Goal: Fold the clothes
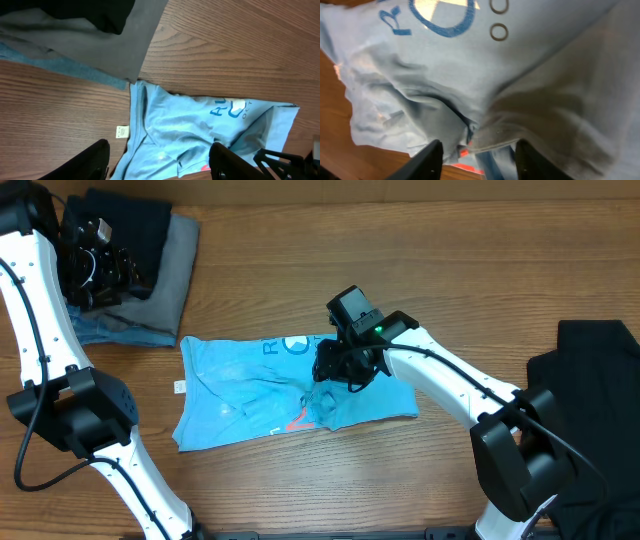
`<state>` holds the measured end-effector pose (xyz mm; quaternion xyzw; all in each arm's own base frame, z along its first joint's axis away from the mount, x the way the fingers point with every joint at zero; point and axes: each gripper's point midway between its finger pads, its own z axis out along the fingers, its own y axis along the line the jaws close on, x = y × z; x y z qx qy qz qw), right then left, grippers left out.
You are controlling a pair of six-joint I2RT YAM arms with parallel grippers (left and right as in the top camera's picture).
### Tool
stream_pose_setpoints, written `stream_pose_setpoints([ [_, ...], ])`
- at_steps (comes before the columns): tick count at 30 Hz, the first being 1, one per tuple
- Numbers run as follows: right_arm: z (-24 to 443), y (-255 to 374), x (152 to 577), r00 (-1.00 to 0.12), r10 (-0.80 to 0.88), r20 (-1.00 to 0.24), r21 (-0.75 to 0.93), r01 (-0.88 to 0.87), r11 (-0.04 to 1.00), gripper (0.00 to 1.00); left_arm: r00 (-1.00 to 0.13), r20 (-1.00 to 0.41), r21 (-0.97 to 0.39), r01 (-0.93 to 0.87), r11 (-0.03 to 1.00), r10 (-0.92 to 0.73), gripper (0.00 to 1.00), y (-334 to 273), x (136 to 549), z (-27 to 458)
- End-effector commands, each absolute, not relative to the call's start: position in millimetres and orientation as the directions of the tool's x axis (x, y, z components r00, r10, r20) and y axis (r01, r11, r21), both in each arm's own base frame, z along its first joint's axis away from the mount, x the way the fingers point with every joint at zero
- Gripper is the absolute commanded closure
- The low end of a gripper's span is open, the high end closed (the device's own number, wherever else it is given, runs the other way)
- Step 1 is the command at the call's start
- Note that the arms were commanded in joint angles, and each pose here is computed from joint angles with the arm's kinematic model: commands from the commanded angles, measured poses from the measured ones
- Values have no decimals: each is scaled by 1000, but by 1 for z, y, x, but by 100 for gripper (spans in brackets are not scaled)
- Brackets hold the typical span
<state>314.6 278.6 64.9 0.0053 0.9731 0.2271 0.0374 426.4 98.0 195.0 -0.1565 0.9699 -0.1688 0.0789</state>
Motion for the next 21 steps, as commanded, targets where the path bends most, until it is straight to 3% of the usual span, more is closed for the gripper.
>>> stream_pose_setpoints([
  [1, 80, 289, 321, -996, 5, -94, 502, -43, 864, 58, -939, -166, -368, -223, 902, -300, 33, 90, 427, 218],
  [5, 92, 264, 337, -991, 31, -134, 480, -38, 876, 62, -940, -167, -363, -223, 905, -298, 33, 91, 427, 217],
  [14, 74, 167, 349, -972, 235, 3, 402, 216, 890, 57, -940, -168, -363, -220, 906, -295, 32, 91, 427, 217],
  [18, 61, 175, 336, -976, 210, 63, 444, 216, 870, 55, -940, -168, -363, -220, 906, -295, 32, 91, 427, 217],
  [21, 52, 198, 325, -984, 163, 78, 506, 180, 843, 48, -940, -168, -363, -220, 906, -295, 32, 91, 427, 217],
])
